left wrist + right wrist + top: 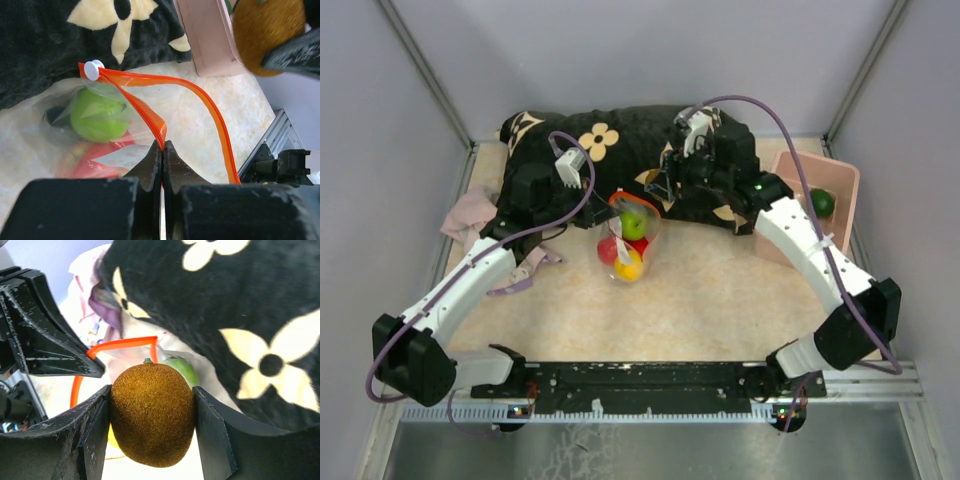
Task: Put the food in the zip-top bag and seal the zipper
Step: Place the fake fruit in the zipper food storage bag.
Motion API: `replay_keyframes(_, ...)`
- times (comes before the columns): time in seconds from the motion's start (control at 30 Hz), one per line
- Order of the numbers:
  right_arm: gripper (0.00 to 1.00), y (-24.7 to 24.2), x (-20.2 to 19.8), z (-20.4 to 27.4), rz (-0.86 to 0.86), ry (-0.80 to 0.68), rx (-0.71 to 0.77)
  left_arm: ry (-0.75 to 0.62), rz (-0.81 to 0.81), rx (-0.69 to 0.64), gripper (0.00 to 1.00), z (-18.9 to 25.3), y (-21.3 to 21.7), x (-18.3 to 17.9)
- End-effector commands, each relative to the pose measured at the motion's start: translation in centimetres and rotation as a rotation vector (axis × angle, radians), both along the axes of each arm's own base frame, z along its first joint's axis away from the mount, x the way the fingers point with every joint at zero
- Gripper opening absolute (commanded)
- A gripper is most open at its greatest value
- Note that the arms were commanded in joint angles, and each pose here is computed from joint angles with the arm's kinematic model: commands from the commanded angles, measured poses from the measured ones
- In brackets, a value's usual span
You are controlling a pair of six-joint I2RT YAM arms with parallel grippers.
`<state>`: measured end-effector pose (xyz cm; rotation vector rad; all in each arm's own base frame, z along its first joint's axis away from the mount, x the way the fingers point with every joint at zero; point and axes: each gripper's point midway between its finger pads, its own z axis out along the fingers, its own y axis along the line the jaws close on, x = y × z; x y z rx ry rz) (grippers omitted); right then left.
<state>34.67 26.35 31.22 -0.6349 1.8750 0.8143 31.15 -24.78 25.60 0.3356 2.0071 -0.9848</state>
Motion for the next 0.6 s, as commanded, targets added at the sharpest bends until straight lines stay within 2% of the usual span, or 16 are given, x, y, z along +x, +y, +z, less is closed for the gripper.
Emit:
replay_keyframes(0.0,0.43,3.9,-1.0,1.6,0.132,-0.048,0.065,-0.055,-0.042,-0.029,0.0,2.0,-0.5,-0.4)
replay_keyframes(0.27,0.43,7.1,-3.1,-1.7,0.284,0.022,0.033,-0.042,-0.039,-0.021,0.0,1.5,-0.4,-0.5)
replay_keyframes(0.57,0.43,7.1,-4.0,-7.5,0.312,0.099,-0.023,-0.038,-0.027,-0.014,0.0,1.2,-0.2,-0.5)
